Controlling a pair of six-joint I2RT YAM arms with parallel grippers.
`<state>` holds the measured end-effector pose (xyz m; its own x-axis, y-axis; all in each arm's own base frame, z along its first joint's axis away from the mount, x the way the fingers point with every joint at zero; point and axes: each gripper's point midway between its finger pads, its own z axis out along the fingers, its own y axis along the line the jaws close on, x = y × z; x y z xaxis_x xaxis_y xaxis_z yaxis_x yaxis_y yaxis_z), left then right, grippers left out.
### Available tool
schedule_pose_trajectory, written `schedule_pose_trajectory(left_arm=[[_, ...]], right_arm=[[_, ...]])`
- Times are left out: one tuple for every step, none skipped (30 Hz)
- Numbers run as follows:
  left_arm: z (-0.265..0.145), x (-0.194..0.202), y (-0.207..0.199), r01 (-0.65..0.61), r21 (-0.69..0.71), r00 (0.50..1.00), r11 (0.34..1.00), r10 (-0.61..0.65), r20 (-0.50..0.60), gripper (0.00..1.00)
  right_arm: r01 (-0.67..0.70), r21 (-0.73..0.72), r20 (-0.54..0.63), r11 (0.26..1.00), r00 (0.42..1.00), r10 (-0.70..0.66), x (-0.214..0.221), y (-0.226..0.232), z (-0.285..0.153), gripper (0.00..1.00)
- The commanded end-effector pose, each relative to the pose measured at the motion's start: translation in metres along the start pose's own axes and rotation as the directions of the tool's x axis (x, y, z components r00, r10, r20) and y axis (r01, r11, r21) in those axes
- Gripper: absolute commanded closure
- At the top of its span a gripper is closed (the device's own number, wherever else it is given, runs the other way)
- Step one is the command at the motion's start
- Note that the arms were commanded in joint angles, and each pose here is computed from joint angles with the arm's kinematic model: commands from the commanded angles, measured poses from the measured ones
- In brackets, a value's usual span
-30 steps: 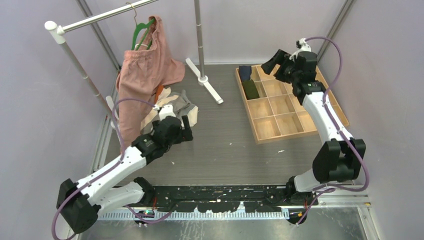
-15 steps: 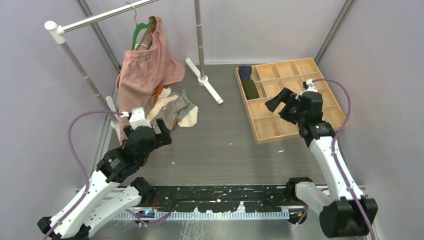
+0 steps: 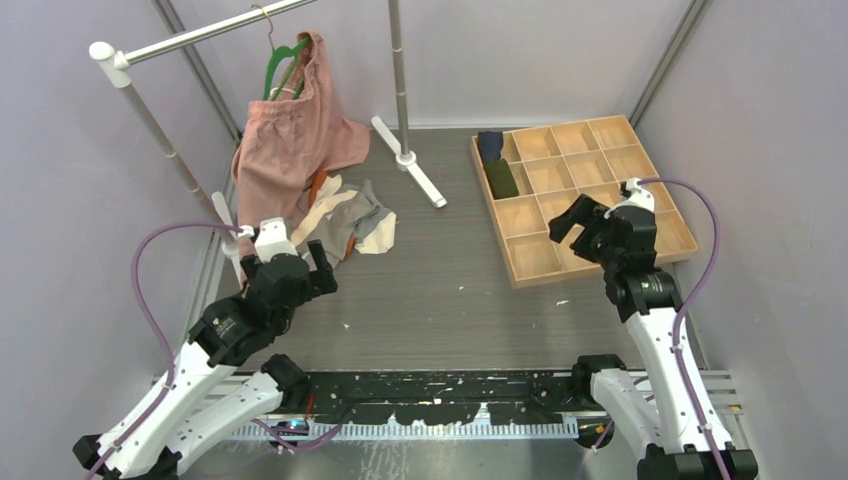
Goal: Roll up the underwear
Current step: Reset both arms
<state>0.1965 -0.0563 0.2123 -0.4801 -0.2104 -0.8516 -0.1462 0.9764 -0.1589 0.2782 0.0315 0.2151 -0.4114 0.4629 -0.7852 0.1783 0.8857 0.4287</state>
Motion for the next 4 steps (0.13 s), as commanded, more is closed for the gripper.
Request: schedule_pose_trajectory(left_arm=[[0.0004,-0.0073,-0.0049,0.031,0.023,0.999,0.999,-0.032,0.035,0.0],[0.0015,-0.0058,-0.0063,0.032,0.029,0.999,0.999,-0.033,0.032,0.0],[0.0022,-0.0051,-0.008,0.036,0.038,0.999,0.999,-0.037,0.033,0.0],[0.003,-0.0042,-0.0094,0.038,0.047,0.999,0.998,-0.039,0.036,0.0]], right_arm=[[0.005,0.014,0.009,1.0,1.0,-0.005,-0.007,-0.0001,-0.0001,0.0],[0.004,0.012,0.011,1.0,1.0,-0.004,-0.0071,0.0,0.0001,0.0],[0.003,0.012,0.011,1.0,1.0,-0.003,-0.0066,-0.0003,0.0001,0.0],[0.002,0.011,0.012,1.0,1.0,-0.002,-0.0067,-0.0001,-0.0004,0.0]])
